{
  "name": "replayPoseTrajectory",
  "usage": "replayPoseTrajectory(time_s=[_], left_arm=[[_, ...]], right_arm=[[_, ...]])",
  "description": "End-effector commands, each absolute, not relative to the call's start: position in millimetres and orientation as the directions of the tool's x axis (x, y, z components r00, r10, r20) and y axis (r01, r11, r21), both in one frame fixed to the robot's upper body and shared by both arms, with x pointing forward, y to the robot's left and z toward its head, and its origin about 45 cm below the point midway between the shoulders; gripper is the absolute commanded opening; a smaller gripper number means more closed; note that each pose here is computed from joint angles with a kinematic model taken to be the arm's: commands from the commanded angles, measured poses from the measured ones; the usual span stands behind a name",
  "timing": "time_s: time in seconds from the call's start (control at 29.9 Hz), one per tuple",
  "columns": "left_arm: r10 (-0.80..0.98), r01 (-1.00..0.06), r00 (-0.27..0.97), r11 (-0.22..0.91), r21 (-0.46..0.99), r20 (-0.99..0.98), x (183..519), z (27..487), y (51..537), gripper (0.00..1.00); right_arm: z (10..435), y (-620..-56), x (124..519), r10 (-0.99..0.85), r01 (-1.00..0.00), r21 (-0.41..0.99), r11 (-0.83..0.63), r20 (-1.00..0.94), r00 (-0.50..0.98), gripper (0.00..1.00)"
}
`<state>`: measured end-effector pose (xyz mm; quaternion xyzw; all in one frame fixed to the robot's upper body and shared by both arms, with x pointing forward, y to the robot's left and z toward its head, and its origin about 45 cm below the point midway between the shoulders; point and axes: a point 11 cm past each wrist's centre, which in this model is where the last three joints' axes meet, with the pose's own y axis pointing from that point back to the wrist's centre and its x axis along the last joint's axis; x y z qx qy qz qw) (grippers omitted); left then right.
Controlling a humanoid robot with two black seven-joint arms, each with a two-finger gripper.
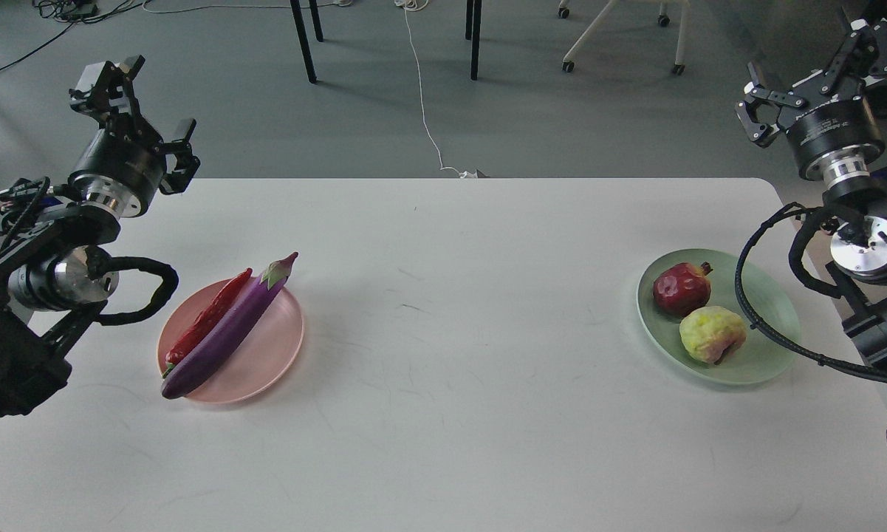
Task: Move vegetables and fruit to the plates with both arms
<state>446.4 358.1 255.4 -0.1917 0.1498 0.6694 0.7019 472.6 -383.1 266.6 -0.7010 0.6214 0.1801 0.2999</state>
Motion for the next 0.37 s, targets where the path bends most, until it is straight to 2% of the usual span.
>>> replayPoseTrajectory(time_s=[0.0, 0.23, 0.33], left_arm=[[0.804, -0.996, 0.069, 0.023, -0.085, -0.59, 450, 249, 355, 0.98], [0.668, -0.996, 0.066, 0.0, -0.089, -0.741, 448, 229, 357, 0.98], [0.665, -0.996, 0.06, -0.005, -0.084, -0.744, 447, 227, 358, 0.98]], right_arm=[[249, -381, 471, -0.74, -0.986, -0.165, -0.019, -0.661, 0.124, 0.99], [240, -380, 467, -0.741, -0.987, -0.156, -0.026, -0.66, 0.124, 0.99], [240, -380, 467, -0.742, -0.987, -0.157, -0.029, -0.659, 0.126, 0.99]])
